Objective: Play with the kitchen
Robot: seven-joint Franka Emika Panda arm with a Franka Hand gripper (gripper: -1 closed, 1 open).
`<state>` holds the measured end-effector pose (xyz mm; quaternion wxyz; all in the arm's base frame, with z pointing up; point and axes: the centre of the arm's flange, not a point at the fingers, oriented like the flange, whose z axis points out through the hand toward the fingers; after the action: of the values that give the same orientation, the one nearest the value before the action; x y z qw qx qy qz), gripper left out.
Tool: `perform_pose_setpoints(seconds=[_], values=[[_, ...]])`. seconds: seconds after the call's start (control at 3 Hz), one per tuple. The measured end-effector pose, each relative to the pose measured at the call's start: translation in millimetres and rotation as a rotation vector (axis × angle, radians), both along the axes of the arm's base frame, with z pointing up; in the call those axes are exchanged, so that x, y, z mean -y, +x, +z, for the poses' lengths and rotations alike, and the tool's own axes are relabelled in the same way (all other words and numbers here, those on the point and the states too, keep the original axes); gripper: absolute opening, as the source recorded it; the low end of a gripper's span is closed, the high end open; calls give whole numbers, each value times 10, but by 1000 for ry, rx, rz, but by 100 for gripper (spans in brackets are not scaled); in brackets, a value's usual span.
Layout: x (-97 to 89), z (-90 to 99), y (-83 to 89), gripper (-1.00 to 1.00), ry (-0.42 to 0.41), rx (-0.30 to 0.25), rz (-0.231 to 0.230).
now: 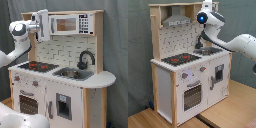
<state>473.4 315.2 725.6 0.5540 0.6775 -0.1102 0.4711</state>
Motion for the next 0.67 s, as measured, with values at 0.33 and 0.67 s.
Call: perform_pose_setpoints(seconds=[0.33,0.67], values=[[91,-26,-181,-100,26,-22,-3],[265,57,-382,-100,50,-28,-8]])
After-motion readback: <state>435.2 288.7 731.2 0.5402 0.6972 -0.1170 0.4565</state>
